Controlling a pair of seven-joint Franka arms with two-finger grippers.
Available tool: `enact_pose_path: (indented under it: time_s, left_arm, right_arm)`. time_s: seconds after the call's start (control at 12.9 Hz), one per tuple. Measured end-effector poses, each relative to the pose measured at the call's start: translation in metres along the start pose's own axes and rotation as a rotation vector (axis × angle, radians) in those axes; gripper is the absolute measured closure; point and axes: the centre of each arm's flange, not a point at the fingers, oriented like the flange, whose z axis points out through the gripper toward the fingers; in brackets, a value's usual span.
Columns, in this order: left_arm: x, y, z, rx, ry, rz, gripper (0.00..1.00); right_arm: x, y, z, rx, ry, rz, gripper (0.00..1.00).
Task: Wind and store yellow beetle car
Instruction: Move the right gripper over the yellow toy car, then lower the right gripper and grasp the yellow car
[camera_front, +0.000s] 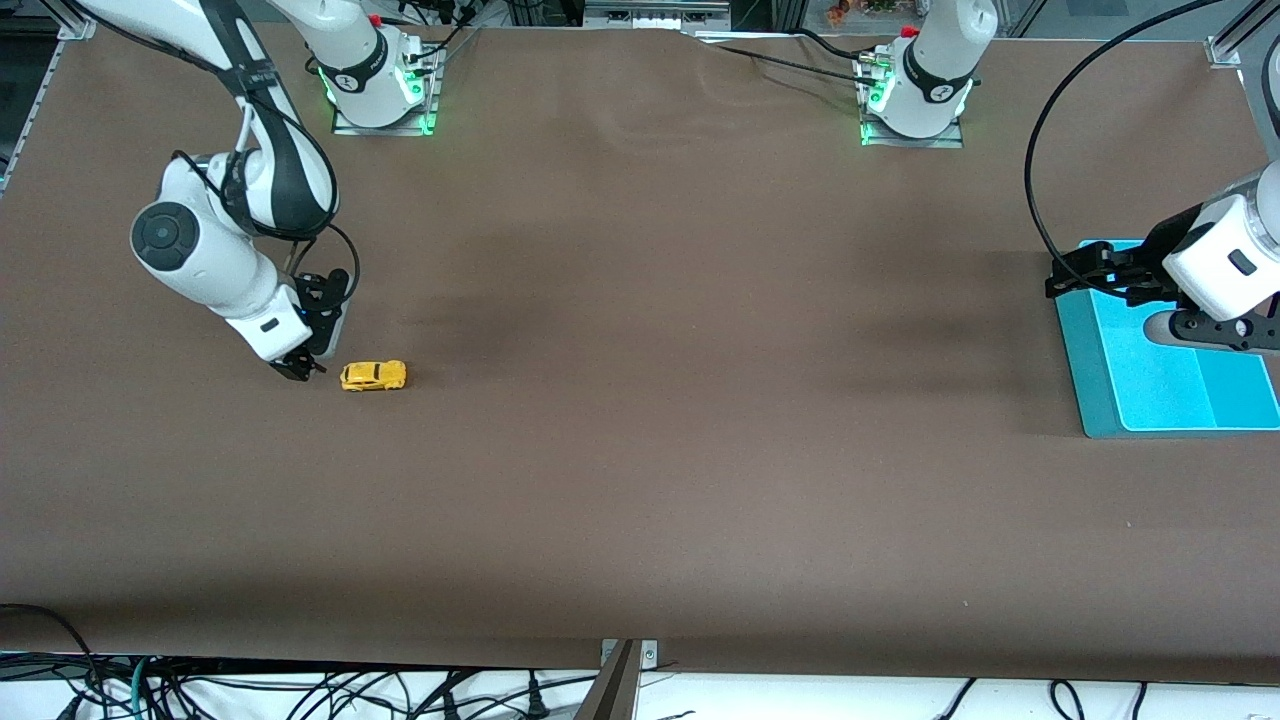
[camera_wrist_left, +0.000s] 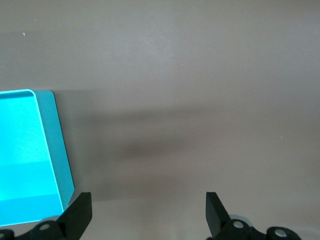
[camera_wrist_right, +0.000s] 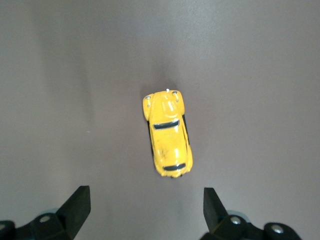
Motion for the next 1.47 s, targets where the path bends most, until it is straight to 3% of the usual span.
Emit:
enact_pose_path:
  time_s: [0.46, 0.85, 1.24, 1.47]
  left_arm:
    - [0.0, 0.0, 0.0, 0.0, 0.0, 0.0, 0.0]
    - [0.0, 0.001, 0.0, 0.0, -0.001, 0.001, 0.0]
    - [0.0, 0.001, 0.0, 0.0, -0.001, 0.001, 0.0]
    - [0.0, 0.0, 0.0, 0.0, -0.001, 0.0, 0.0]
  right_arm:
    - [0.014, 0.007, 0.056, -0.012, 0.017, -0.08, 0.0]
    - [0.022, 0.007, 0.064, -0.025, 0.026, -0.099, 0.04]
    - [0.033, 0.007, 0.06, -0.037, 0.037, -0.116, 0.61]
    - [0.033, 0.007, 0.061, -0.036, 0.037, -0.118, 0.61]
